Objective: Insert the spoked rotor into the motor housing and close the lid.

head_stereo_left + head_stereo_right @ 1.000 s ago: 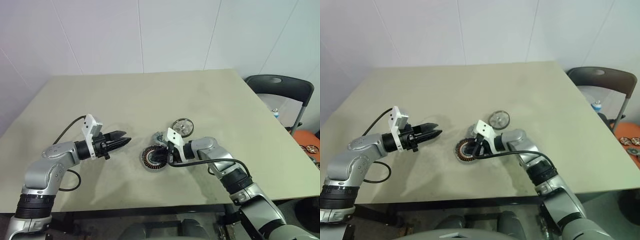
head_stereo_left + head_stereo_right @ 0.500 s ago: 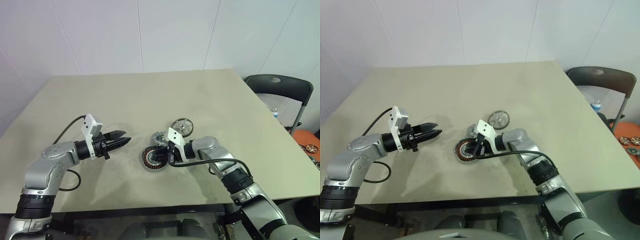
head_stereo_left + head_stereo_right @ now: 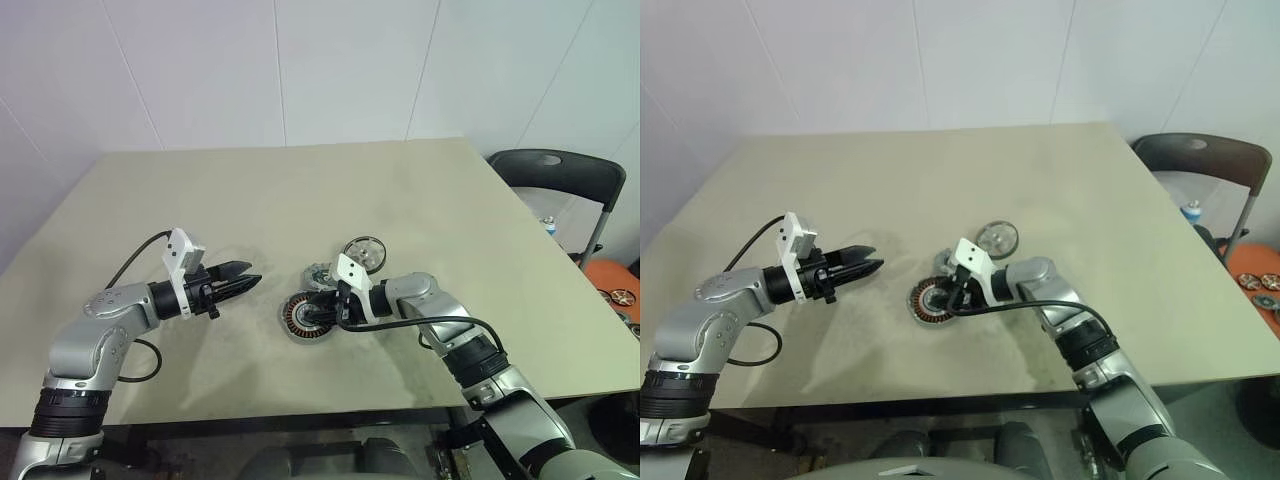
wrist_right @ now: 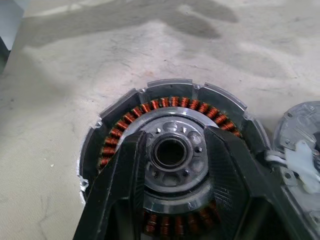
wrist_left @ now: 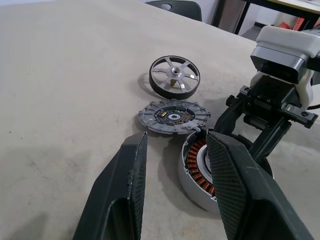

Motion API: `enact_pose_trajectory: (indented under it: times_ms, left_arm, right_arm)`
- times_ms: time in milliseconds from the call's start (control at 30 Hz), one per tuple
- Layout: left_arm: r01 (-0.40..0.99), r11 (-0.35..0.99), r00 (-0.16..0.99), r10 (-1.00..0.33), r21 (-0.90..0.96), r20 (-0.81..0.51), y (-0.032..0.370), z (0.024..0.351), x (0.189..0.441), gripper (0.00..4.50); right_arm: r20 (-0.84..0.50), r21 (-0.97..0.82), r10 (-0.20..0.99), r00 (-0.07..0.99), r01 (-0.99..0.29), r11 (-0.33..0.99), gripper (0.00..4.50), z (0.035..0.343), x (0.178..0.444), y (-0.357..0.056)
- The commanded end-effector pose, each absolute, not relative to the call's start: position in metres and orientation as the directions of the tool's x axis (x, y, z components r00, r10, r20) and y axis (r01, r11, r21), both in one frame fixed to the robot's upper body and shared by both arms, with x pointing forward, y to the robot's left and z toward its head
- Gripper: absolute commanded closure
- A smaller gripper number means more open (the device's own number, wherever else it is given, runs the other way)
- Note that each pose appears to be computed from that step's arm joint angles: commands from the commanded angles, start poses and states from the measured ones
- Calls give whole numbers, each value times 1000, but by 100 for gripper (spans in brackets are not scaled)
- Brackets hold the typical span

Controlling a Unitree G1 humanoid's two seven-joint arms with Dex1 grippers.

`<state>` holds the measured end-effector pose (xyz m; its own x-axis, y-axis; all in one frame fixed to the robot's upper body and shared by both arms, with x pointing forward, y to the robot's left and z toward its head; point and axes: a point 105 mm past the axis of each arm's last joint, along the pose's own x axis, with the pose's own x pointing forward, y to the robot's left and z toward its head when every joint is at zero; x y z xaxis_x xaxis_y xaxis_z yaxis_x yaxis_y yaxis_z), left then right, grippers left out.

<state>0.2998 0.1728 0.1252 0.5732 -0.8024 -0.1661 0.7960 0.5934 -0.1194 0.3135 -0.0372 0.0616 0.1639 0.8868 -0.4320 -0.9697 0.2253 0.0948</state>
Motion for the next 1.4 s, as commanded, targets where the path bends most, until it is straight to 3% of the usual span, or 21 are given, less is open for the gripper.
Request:
enact_pose_trajectory:
  times_ms: [33,200,400,500,533,667,833,1000,1133,1233,1333,1400]
  left_arm:
    - [797,598,586,-799,-80,-133,174,138,304,251]
    - [797,598,586,-799,-80,-135,175,138,304,251]
    - [796,599,587,-798,-82,-134,175,137,305,251]
    - [797,599,587,-799,-80,-131,175,138,305,251]
    - [797,599,587,-799,-80,-131,175,138,305,251]
    - [796,601,589,-797,-80,-132,175,138,305,251]
    - [793,604,592,-795,-80,-129,173,138,306,251]
    - [790,608,597,-792,-80,-128,174,139,305,251]
    - [784,615,604,-787,-81,-128,175,138,305,251]
    - [783,616,605,-786,-85,-127,175,137,304,251]
    - [783,616,605,-786,-90,-128,174,136,304,251]
    - [783,615,604,-787,-92,-127,174,136,305,251]
  right_arm:
    - [-348,110,911,222,-955,275,258,87,326,-40]
    - [-150,210,958,243,-940,271,258,134,335,-42]
    - [-188,167,960,209,-956,241,258,136,327,-45]
    - [-218,155,953,209,-957,245,319,128,324,-45]
    - [-212,162,954,213,-955,249,319,129,325,-46]
    - [-229,157,946,229,-951,268,426,125,326,-48]
    - [-220,71,822,524,-832,550,426,123,382,-68]
    - [-197,119,828,525,-825,552,426,133,387,-92]
    - [-131,234,761,635,-726,647,426,149,402,-131]
    - [-116,375,749,653,-669,641,366,152,395,-164]
    - [-166,528,747,643,-582,619,273,140,381,-183]
    - [-249,561,726,641,-516,648,273,121,373,-191]
